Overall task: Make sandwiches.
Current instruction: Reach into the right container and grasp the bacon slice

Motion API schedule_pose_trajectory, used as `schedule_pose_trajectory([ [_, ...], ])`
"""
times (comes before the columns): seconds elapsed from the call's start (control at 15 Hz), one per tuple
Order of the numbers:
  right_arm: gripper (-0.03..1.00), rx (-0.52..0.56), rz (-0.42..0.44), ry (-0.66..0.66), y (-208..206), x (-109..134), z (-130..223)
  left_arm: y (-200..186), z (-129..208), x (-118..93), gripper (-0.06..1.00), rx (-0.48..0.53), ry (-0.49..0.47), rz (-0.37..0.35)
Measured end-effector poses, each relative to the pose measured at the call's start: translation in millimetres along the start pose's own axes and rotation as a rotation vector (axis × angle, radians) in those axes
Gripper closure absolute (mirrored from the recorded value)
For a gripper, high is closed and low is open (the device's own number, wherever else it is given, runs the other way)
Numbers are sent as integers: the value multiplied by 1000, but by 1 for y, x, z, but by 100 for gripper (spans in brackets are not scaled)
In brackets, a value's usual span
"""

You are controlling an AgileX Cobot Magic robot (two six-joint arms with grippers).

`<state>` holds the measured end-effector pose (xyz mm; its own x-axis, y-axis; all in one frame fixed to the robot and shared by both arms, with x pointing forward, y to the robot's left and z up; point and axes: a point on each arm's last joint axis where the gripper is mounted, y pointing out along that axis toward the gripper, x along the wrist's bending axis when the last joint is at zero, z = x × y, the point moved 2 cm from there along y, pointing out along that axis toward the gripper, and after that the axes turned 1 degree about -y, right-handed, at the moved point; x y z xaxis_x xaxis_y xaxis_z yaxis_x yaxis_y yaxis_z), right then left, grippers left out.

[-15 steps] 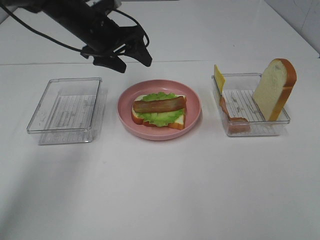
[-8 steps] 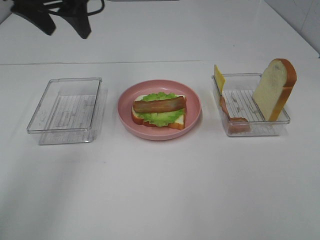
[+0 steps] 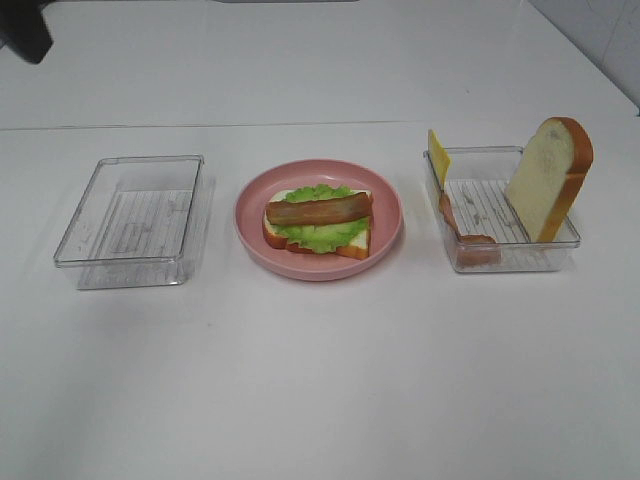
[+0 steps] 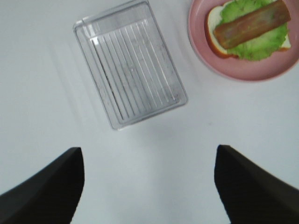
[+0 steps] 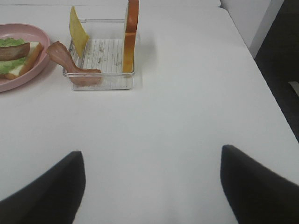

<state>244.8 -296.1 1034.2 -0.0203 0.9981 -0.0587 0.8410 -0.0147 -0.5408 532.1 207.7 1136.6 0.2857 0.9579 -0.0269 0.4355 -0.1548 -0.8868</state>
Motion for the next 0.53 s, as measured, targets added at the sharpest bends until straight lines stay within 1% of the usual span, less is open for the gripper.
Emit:
schedule_pose_trajectory([
  [0.27, 21, 0, 0, 0, 0, 0, 0, -26, 81, 1, 21, 19, -19, -1],
  [0.53, 21, 0, 0, 0, 0, 0, 0, -41, 152, 3, 21, -15, -49, 1],
])
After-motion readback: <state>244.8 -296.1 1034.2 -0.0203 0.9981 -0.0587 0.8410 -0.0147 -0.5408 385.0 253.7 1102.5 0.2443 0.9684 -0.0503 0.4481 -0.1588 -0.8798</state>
